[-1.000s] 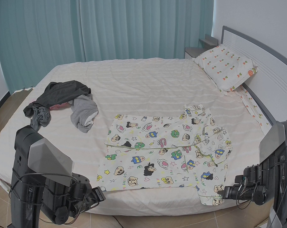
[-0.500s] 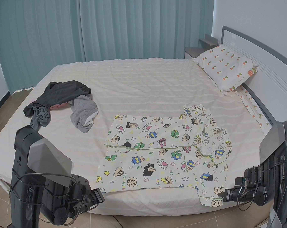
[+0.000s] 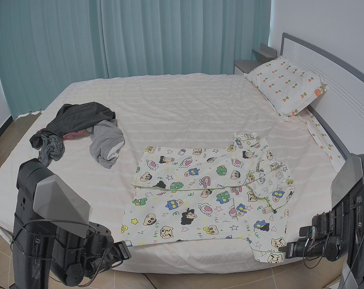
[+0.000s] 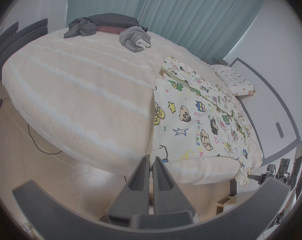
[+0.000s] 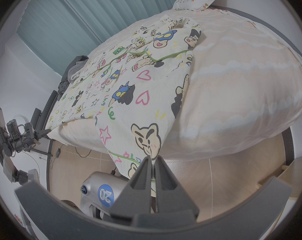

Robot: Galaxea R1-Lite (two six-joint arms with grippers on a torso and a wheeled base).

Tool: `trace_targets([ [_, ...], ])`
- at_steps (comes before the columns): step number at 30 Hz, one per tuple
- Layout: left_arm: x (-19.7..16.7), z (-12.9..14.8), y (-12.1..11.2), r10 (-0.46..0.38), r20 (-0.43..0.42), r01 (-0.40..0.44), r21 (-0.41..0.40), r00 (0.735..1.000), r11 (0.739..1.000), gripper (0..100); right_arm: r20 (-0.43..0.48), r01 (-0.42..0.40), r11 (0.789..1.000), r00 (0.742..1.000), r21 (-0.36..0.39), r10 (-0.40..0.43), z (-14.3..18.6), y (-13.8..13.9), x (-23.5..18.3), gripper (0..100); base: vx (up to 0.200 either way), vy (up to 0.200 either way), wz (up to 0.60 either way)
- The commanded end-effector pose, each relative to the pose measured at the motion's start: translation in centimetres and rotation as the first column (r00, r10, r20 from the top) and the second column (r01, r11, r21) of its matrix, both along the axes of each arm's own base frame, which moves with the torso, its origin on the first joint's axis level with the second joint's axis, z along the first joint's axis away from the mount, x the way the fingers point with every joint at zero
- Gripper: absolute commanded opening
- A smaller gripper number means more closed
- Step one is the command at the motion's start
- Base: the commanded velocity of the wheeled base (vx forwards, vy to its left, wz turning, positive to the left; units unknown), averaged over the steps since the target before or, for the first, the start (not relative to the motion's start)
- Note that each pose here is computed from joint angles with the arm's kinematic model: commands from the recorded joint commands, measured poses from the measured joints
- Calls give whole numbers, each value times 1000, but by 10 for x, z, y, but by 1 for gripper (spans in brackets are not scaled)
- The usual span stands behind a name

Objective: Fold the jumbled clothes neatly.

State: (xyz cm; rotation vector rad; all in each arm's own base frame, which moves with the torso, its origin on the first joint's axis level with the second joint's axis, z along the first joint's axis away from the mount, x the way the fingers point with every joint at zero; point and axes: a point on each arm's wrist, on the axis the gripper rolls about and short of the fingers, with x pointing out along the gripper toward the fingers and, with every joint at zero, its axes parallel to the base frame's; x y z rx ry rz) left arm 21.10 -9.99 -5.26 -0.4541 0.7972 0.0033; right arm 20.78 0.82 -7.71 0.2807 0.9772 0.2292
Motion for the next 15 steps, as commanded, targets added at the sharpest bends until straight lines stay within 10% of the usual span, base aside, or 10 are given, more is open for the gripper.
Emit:
trace_targets([
  [1,6,10,-2,14,62,-12,-31,998,999,0,48,7,1000,999,3,-8,4,-1,6,0,0,0,0],
  [15,29,34,-11,31,221,-14,-77,975,997,0,294,5,996,955,84,-30,55,-1,30,0,0,0,0],
])
